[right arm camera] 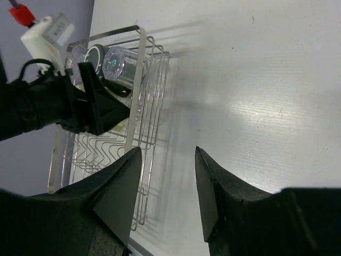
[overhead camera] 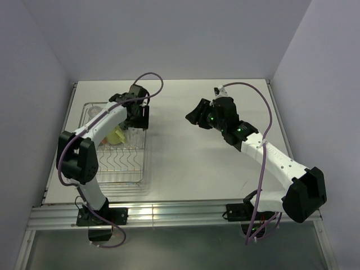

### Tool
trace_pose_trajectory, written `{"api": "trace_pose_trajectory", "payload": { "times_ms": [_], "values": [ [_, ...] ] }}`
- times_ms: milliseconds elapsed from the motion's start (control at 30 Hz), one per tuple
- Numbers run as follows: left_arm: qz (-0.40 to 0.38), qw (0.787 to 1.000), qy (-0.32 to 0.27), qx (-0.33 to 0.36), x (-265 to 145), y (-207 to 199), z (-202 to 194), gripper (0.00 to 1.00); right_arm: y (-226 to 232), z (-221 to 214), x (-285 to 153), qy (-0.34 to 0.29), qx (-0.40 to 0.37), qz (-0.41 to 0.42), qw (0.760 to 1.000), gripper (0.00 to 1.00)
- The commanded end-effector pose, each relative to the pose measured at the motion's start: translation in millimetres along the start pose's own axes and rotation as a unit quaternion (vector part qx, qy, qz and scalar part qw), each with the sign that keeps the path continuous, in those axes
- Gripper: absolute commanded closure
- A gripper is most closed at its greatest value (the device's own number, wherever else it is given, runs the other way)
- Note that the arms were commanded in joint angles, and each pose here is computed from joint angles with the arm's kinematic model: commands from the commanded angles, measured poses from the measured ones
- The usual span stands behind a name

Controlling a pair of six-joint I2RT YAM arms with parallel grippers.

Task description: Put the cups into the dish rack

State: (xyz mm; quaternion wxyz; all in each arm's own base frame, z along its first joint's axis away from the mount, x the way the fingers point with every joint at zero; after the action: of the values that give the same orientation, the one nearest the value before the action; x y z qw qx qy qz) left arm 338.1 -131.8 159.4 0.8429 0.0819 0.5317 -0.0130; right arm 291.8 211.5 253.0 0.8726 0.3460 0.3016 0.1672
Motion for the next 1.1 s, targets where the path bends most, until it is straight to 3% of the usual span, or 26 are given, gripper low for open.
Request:
{"api": "trace_pose_trajectory", "payload": {
  "times_ms": [0, 233, 400, 433, 500, 533, 600, 667, 800, 1067],
  "values": [
    [-0.007, 0.998, -0.064, -0.012, -45, 5, 25, 0.24, 12, 16, -8, -0.026, -0.009, 0.014, 1.000, 0.48],
    [-0.014, 0.990, -0.135, -0.027, -100, 14, 42, 0.24, 16, 25, -21, -0.047, -0.019, 0.013, 0.999, 0.46],
    [-0.100, 0.970, -0.220, -0.037, -152, 5, 48, 0.22, 20, 37, -48, -0.081, -0.035, 0.009, 0.996, 0.45],
    [-0.129, 0.955, -0.263, -0.039, -174, 1, 52, 0.21, 19, 38, -55, -0.085, -0.038, 0.003, 0.996, 0.44],
    [-0.190, 0.940, -0.283, -0.025, -184, -14, 44, 0.16, 22, 45, -75, -0.110, -0.048, 0.010, 0.993, 0.40],
    [-0.217, 0.920, -0.325, -0.026, -204, -17, 47, 0.14, 20, 48, -83, -0.123, -0.049, 0.002, 0.991, 0.36],
    [-0.271, 0.904, -0.331, -0.018, -210, -29, 39, 0.09, 22, 53, -106, -0.150, -0.057, 0.010, 0.987, 0.32],
    [-0.293, 0.892, -0.344, -0.015, -219, -33, 39, 0.01, 17, 54, -120, -0.164, -0.066, 0.003, 0.984, 0.22],
    [-0.323, 0.885, -0.335, 0.005, -219, -43, 31, 0.01, 7, 56, -160, -0.207, -0.064, -0.005, 0.976, 0.00],
    [-0.363, 0.858, -0.362, 0.023, -237, -47, 24, 0.01, -20, 47, -199, -0.255, -0.069, -0.028, 0.964, 0.00]
  ]
}}
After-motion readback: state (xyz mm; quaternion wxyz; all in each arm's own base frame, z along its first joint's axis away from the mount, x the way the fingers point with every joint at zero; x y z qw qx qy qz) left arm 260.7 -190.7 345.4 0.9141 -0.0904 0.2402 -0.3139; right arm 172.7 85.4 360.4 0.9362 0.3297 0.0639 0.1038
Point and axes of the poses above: each gripper's point midway between its finger pads, its own x axis out along the fingers, its own y axis along the line the jaws close on, z = x × y, the point moved 5 cm from there along -x, back along the fingers, and after that the axes turned 6 degrees about x, right-handed, at the moved point
